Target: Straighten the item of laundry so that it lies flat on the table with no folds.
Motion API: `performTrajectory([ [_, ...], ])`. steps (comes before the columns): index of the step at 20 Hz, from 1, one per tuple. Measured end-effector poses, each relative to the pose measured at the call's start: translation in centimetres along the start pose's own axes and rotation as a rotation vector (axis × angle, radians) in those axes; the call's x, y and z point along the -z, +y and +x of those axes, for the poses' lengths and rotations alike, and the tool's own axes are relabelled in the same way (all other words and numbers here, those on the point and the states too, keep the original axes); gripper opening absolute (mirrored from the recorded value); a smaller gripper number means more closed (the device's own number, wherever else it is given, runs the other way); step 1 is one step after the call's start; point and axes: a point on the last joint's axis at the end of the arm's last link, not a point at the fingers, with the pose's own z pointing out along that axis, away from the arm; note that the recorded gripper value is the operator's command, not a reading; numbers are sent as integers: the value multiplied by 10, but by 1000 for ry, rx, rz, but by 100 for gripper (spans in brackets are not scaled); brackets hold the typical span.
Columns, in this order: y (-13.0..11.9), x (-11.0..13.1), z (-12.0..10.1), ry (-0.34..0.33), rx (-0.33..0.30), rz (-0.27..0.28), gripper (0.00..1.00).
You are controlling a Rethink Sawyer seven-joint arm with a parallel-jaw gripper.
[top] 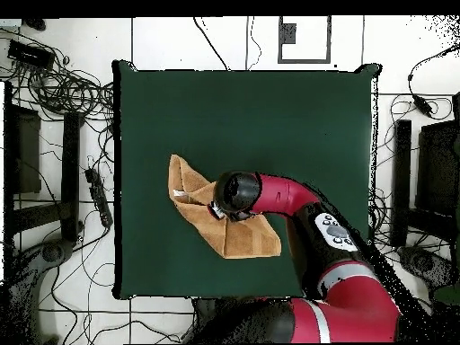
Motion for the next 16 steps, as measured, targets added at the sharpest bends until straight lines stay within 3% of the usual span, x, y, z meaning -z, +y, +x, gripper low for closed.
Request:
performTrajectory([
  [10,-31,17,25,-173,-44,137,100],
  [16,-40,32,37,-209,-48,191,100],
])
